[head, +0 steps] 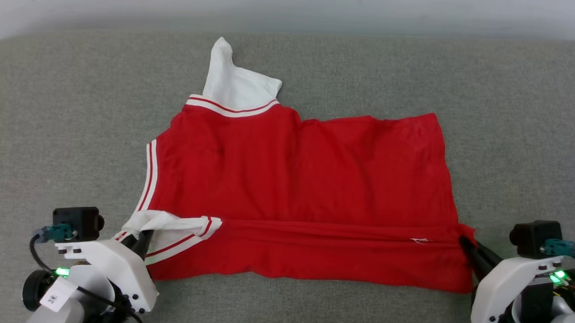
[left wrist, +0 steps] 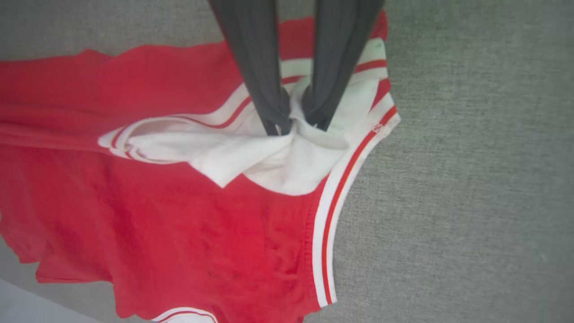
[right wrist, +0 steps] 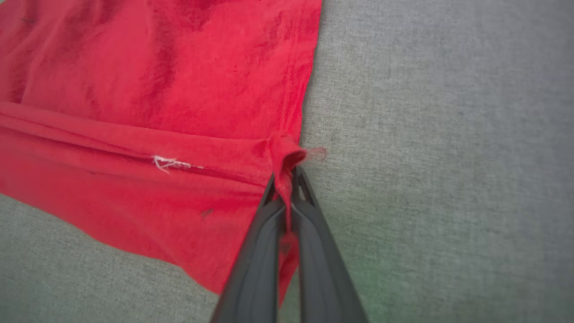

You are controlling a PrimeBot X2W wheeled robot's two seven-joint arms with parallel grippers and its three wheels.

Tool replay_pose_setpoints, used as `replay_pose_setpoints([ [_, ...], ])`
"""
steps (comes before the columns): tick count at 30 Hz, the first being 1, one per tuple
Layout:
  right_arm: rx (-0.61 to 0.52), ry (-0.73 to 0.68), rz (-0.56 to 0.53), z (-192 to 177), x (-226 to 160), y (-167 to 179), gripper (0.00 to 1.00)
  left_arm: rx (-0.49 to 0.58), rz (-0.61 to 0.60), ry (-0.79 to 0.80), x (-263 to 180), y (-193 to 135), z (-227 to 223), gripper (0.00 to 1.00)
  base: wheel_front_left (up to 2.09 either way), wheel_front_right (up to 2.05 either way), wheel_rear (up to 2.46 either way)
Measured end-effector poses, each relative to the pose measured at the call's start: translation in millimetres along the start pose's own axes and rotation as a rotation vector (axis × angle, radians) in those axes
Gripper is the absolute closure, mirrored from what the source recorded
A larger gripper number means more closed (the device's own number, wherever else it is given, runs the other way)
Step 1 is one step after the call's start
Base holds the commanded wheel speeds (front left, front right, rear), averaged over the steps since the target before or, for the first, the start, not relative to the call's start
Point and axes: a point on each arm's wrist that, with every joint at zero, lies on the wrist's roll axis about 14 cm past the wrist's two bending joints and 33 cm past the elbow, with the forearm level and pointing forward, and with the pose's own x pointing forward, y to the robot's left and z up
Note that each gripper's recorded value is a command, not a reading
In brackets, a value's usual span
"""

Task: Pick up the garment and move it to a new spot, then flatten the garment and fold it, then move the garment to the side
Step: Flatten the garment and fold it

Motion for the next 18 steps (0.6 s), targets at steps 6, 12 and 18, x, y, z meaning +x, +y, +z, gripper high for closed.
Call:
replay_pose_setpoints([
  [6,0.033,0.06,0.02,-28,20,1,1.0,-0.032,-0.012,0.101,16,0,-28,1.0,0.0,0.0,0.0],
  [12,0.043,0.038,0.03,-31,28,2,0.0,-0.052,-0.019,0.113,21,-2,-33,0.11,0.0,0.0,0.0],
  [18,0.036,-0.186,0.035,12,21,4,0.0,-0.05,-0.016,0.022,16,-2,-15,0.0,0.0,0.0,0.0],
])
